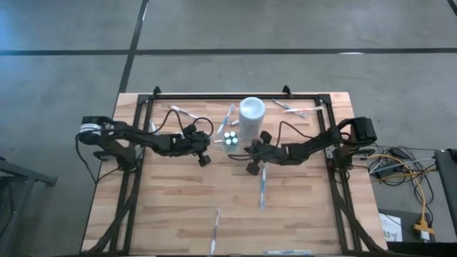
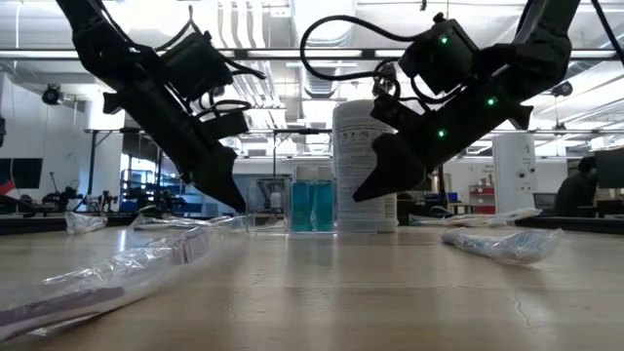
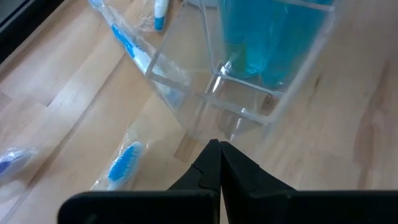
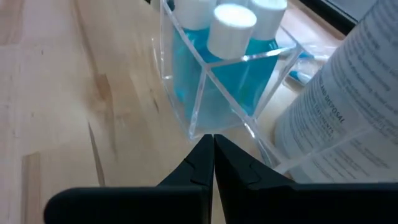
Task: Pick & Place toothbrushing station
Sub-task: Adjust the transparent organizer, then put the blue toothbrush into the transparent organizer, then put the violet toothbrush into the transparent organizer
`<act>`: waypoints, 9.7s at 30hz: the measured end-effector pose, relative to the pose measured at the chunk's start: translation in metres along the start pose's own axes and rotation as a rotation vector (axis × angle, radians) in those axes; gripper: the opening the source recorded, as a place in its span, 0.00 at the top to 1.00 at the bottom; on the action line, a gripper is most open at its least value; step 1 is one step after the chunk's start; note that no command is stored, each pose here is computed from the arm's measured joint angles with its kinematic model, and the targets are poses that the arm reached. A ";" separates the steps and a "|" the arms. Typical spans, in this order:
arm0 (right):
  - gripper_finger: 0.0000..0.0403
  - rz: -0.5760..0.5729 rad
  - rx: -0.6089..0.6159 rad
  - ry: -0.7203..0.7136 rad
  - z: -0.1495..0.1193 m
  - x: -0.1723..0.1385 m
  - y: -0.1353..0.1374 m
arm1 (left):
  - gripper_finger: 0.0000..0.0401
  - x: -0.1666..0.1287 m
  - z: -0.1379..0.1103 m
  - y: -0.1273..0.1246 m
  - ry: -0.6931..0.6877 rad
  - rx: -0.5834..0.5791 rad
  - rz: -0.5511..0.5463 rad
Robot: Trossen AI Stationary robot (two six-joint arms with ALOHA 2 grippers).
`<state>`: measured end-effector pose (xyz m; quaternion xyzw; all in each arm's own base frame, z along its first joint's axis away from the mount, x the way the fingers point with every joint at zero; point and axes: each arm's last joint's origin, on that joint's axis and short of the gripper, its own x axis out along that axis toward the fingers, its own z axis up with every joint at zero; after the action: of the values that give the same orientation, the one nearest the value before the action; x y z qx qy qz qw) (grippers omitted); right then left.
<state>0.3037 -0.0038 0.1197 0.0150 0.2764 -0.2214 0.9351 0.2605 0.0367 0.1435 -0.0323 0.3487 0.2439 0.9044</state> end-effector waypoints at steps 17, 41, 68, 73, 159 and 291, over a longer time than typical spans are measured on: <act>0.96 0.137 -0.071 -0.112 0.025 -0.033 0.015 | 0.97 -0.069 0.056 0.056 0.315 0.234 0.038; 0.50 0.296 -0.115 -0.174 0.031 -0.041 0.026 | 0.43 0.000 0.029 0.098 0.650 0.393 -0.103; 0.50 0.293 -0.139 -0.177 0.031 -0.041 0.025 | 0.95 0.013 0.017 0.113 0.709 0.254 -0.132; 0.50 0.294 -0.135 -0.179 0.031 -0.041 0.025 | 0.98 -0.024 0.038 0.116 0.576 0.208 -0.085; 0.97 0.371 -0.226 -0.557 0.152 -0.054 0.035 | 0.91 -0.117 0.071 -0.038 -0.554 0.238 -0.408; 0.98 0.414 0.018 -0.784 -0.035 -0.177 -0.075 | 0.99 -0.195 0.046 0.033 0.010 0.087 -0.109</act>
<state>0.1216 0.0053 0.1894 -0.0071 -0.1101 -0.0209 0.9937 0.1493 -0.0053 0.3080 -0.0130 0.3611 0.1786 0.9152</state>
